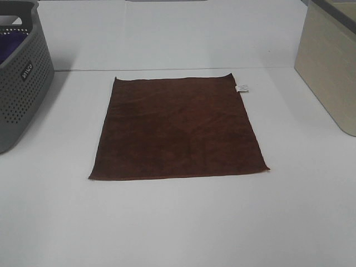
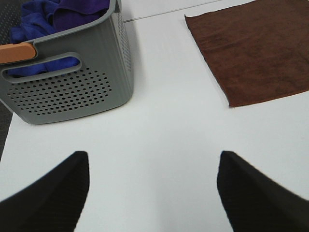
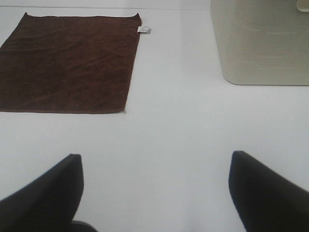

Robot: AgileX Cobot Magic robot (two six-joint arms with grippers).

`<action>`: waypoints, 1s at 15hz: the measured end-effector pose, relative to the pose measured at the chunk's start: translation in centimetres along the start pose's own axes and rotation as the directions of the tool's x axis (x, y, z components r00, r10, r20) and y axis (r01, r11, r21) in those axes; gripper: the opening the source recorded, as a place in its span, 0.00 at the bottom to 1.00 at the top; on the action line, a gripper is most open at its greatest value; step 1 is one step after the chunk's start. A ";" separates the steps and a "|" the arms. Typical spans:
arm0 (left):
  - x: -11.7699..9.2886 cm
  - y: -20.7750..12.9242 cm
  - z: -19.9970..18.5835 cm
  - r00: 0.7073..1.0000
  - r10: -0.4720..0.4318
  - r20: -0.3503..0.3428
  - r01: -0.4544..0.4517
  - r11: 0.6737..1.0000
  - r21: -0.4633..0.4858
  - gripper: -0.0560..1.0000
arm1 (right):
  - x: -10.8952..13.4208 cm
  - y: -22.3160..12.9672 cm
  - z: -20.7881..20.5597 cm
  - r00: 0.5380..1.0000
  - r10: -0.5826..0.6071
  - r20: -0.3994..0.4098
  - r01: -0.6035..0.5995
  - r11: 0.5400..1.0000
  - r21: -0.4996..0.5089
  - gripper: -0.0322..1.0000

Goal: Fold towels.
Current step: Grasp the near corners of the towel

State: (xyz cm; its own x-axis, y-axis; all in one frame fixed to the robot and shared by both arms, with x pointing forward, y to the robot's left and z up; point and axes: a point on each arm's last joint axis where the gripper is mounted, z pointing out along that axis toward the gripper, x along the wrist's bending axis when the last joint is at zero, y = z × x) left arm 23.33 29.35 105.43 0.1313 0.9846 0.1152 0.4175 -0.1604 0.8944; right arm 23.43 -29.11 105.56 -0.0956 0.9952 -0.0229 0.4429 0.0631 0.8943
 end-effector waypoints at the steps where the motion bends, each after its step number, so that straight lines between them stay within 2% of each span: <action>1: 0.0 0.0 0.0 1.000 0.000 0.000 0.000 1.000 0.000 0.72 | 0.0 0.0 0.0 1.000 0.000 0.000 0.000 1.000 0.000 0.79; 15: 0.0 0.0 0.0 1.000 0.000 0.000 0.000 1.000 0.000 0.72 | 0.0 0.0 0.0 1.000 0.000 0.000 0.000 1.000 0.000 0.79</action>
State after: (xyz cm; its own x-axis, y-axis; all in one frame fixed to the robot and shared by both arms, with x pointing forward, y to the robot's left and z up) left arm 23.33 29.35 105.43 0.1313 0.9846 0.1152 0.4175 -0.1604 0.8944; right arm 23.43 -29.11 105.56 -0.0956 0.9952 -0.0229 0.4429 0.0631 0.8943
